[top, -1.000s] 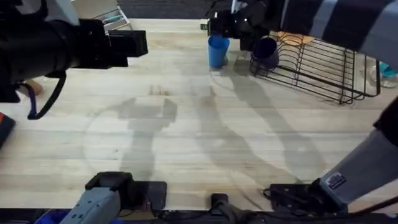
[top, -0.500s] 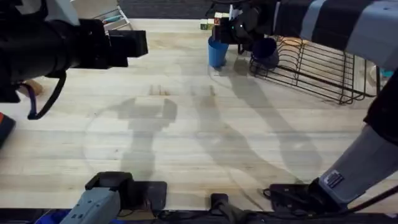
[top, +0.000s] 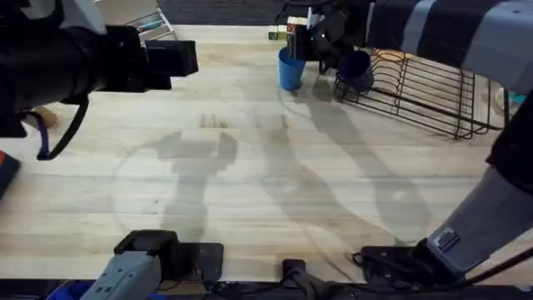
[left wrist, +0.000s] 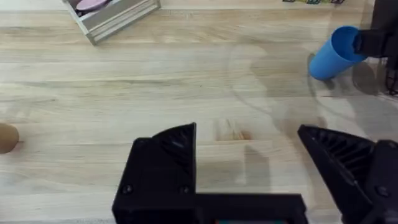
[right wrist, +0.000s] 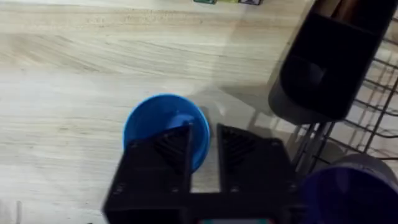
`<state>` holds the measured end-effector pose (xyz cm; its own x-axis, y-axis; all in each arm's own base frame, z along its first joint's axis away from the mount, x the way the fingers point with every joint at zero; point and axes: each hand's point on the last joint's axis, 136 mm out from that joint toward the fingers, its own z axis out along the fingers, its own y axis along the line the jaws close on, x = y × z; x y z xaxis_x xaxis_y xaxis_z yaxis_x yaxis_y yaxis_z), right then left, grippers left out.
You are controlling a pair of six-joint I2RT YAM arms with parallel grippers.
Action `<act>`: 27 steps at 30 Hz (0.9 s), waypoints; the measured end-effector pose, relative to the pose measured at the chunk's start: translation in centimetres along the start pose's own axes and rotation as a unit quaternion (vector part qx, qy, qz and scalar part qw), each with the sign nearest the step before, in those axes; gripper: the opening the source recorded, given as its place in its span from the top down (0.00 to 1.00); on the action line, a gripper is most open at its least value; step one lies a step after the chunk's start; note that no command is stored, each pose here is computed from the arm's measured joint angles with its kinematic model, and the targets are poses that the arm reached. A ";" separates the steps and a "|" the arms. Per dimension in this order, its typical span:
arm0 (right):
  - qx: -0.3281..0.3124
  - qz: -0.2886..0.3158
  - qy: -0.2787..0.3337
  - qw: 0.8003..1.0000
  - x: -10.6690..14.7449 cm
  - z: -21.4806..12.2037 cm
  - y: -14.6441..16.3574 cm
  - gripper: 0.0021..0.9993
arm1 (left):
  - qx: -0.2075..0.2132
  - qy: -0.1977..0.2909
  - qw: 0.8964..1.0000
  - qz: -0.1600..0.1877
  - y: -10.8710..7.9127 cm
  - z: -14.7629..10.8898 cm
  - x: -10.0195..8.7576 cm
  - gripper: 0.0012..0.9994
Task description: Pick up the cup on the table and put them onto the rack.
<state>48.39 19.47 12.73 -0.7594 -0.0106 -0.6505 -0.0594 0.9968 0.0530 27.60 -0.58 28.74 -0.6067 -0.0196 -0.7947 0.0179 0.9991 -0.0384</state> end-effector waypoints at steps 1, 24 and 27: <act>0.001 0.000 0.002 1.000 0.1 0.1 0.0 0.78 | 0.000 0.000 1.000 0.000 0.0 0.0 0.0 0.01; -0.011 -0.016 -0.068 0.997 -4.5 -10.3 -1.1 0.97 | 0.000 0.000 1.000 0.000 0.0 0.0 0.0 0.01; -0.011 -0.033 -0.087 0.996 -5.4 -13.4 -1.7 0.97 | 0.000 0.000 1.000 0.000 0.0 0.0 0.0 0.01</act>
<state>43.94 16.78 26.33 -0.6293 -0.0612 -0.7748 -0.1218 0.9923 0.0206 27.60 -0.58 28.74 -0.6064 -0.0196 -0.7949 0.0176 0.9991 -0.0381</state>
